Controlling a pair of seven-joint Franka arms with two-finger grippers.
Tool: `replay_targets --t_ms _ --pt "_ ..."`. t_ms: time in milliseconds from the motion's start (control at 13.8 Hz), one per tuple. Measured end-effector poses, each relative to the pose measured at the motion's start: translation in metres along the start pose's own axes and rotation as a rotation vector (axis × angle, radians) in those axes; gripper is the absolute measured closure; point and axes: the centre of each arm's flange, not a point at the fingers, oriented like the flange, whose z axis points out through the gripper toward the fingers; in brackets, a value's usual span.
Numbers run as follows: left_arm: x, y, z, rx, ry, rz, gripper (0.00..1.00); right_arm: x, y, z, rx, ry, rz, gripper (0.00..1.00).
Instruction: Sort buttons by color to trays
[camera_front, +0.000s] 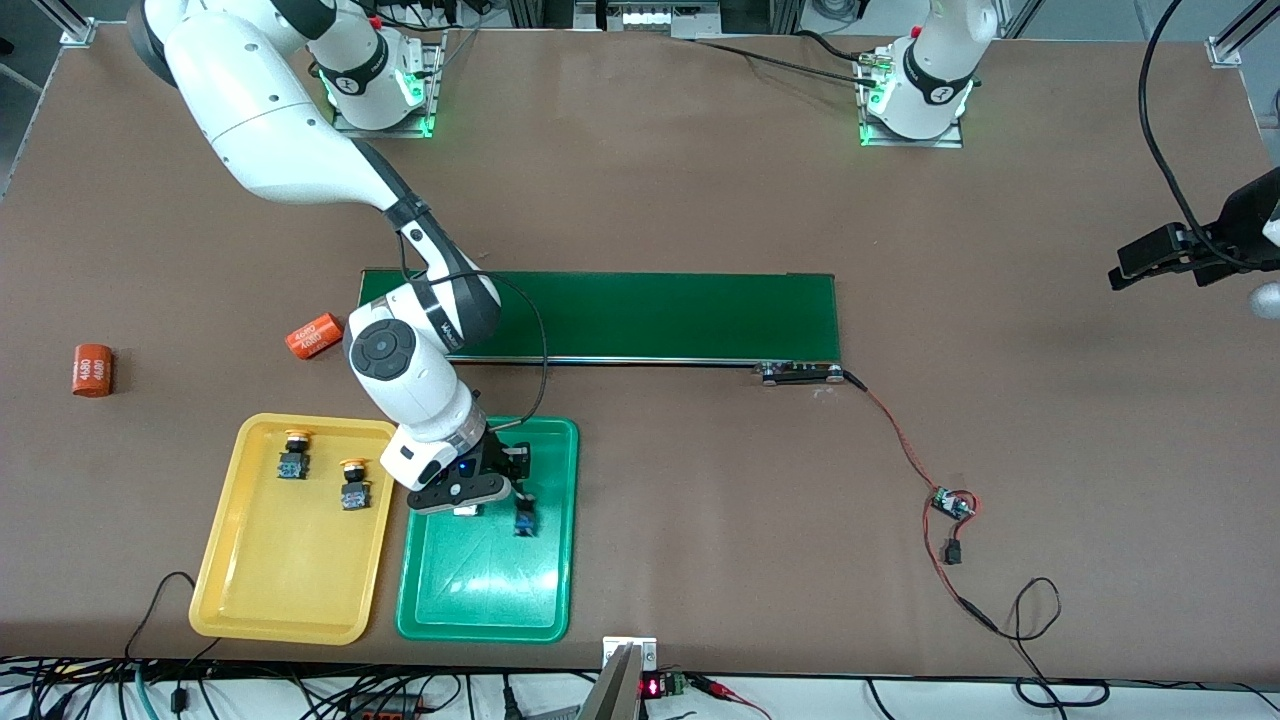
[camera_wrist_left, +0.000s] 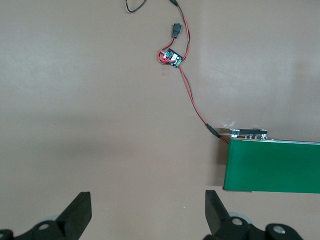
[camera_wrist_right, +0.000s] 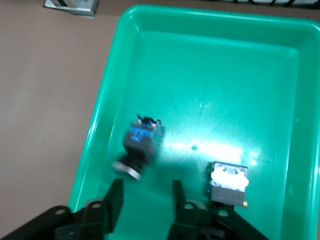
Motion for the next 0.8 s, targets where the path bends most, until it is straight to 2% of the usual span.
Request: replay_targets --t_ms 218,291,364,436,582,655,800 --pt "0.0 0.0 0.0 0.0 0.0 0.0 0.0 0.001 0.0 0.0 0.004 0.01 0.0 0.14" --pt "0.0 0.0 0.0 0.0 0.0 0.0 0.0 0.001 0.0 -0.001 0.004 0.012 0.0 0.08" --pt "0.0 0.0 0.0 0.0 0.0 0.0 0.0 0.001 0.001 -0.001 0.003 0.014 0.0 0.08" --pt "0.0 0.0 0.0 0.0 0.0 0.0 0.0 0.002 0.003 -0.001 0.002 0.015 0.001 0.01" --pt "0.0 0.0 0.0 0.0 0.0 0.0 0.0 0.006 0.01 -0.007 -0.009 0.016 0.008 0.0" --pt "0.0 0.0 0.0 0.0 0.0 0.0 0.0 0.008 0.017 -0.015 -0.024 0.002 0.014 0.0" --pt "0.0 0.0 0.0 0.0 0.0 0.0 0.0 0.015 0.035 -0.045 -0.082 -0.069 0.031 0.0"
